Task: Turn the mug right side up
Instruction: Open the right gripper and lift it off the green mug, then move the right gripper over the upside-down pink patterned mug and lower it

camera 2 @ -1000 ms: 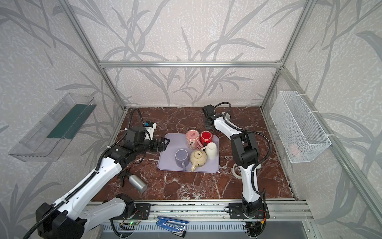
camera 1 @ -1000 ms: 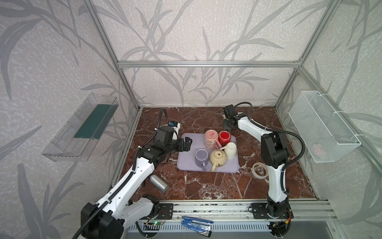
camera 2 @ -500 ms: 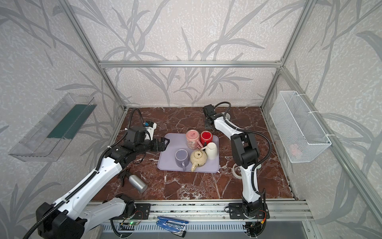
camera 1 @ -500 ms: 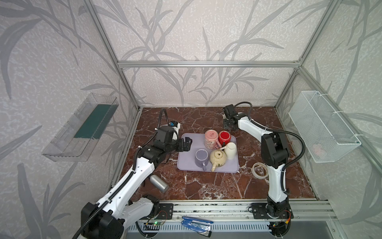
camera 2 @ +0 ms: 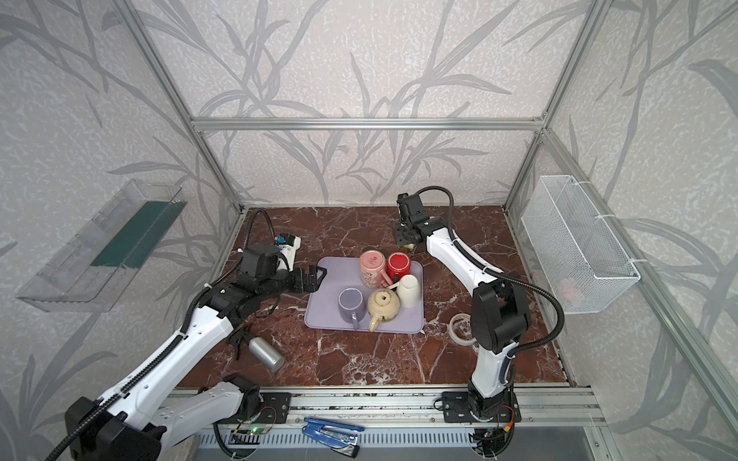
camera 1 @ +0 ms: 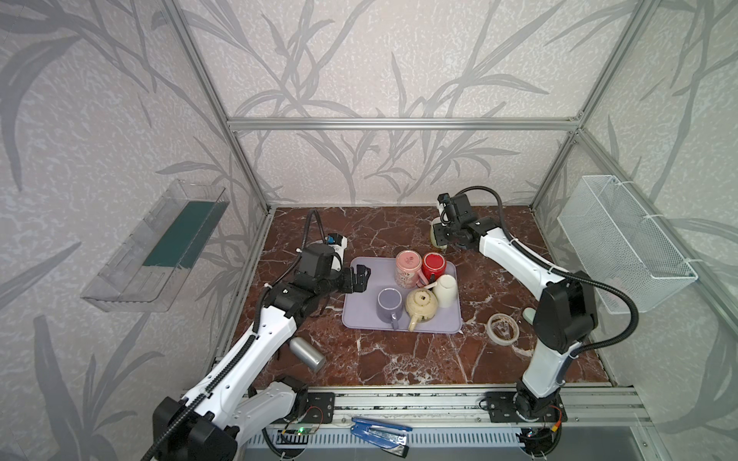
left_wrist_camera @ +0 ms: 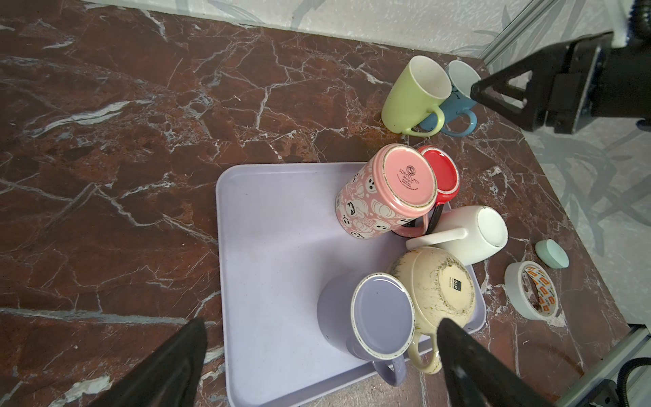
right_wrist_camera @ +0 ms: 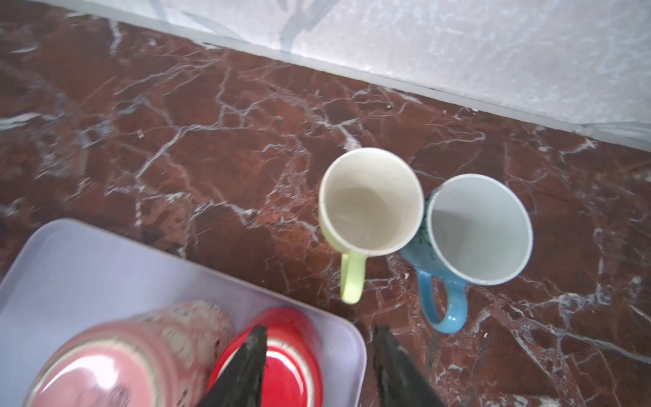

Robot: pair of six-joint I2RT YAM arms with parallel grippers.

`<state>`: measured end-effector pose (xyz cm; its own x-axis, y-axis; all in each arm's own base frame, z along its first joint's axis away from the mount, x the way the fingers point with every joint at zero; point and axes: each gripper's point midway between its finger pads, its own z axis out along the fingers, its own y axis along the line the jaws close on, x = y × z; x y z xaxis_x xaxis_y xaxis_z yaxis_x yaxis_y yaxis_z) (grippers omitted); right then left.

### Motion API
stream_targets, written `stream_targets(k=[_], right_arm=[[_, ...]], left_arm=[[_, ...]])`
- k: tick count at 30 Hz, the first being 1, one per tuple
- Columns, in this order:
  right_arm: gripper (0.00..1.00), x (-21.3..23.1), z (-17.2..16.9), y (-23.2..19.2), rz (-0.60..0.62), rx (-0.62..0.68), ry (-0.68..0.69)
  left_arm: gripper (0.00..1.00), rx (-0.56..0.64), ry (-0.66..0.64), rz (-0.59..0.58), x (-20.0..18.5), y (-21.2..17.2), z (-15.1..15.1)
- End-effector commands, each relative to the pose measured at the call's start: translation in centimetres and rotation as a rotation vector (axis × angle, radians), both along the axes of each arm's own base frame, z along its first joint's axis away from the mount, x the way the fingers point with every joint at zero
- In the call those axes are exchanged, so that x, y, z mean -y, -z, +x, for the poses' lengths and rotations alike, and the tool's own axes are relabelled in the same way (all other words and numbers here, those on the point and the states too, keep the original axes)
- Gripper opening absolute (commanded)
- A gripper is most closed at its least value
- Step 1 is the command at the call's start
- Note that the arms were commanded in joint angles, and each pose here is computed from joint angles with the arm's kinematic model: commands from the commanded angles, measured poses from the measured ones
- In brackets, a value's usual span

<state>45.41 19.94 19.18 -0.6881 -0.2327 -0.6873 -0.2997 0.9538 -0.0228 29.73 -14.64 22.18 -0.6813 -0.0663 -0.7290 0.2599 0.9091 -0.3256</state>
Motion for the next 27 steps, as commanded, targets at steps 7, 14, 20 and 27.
stream_targets(k=[7,14,20,27], right_arm=[[0.5,-4.8,-7.3,-0.5,0.023,-0.05,-0.288],[0.51,-6.2,-9.8,1.9,0.024,-0.126,-0.353],[0.52,-6.8,-10.4,4.4,0.037,-0.181,-0.357],[0.54,-7.7,-9.9,6.9,0.012,-0.225,-0.357]], left_arm=[[0.99,0.02,-0.009,0.032,-0.8,-0.3,-0.7],[0.99,0.043,-0.014,0.033,-1.0,-0.9,-0.9],[0.99,0.046,-0.014,0.032,-1.1,-1.0,-1.0],[0.99,0.046,-0.012,0.032,-1.0,-1.0,-1.0]])
